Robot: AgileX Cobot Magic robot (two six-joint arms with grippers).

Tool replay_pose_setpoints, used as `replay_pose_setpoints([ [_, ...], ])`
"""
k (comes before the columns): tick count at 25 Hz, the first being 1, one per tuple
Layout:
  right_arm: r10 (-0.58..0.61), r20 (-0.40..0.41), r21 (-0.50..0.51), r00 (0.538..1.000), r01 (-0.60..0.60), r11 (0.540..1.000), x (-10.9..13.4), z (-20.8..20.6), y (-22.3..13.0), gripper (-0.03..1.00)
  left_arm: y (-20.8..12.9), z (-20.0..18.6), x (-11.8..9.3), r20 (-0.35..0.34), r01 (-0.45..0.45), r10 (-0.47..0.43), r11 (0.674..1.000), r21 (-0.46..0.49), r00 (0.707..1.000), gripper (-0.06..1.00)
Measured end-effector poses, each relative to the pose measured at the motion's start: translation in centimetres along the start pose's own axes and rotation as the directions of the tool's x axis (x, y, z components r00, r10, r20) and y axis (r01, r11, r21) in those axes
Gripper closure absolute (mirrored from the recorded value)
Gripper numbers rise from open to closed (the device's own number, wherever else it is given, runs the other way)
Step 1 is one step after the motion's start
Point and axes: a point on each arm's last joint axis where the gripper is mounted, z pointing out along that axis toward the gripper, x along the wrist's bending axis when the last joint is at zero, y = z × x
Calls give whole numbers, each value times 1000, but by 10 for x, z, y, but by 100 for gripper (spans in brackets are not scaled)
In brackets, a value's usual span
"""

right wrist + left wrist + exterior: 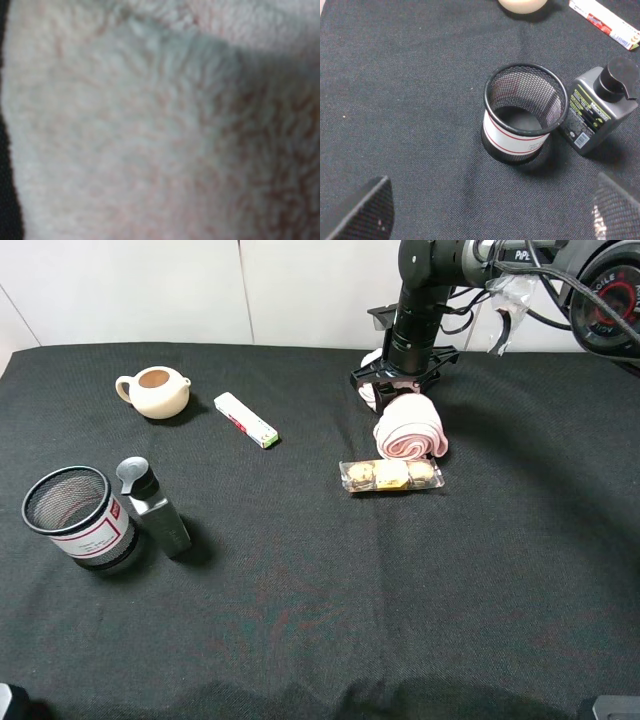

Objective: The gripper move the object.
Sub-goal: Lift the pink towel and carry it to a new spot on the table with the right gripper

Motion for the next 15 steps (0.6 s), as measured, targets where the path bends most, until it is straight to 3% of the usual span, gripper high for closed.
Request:
replay_pose_setpoints([
  [8,1,-1,-1,1000,-1,1000,0,0,0,55,0,0,0,0,0,0,1000,0,1000,11],
  [15,-14,-21,6,1000,14,1000,2,3,0,30,0,0,0,0,0,0,1000,0,1000,11],
])
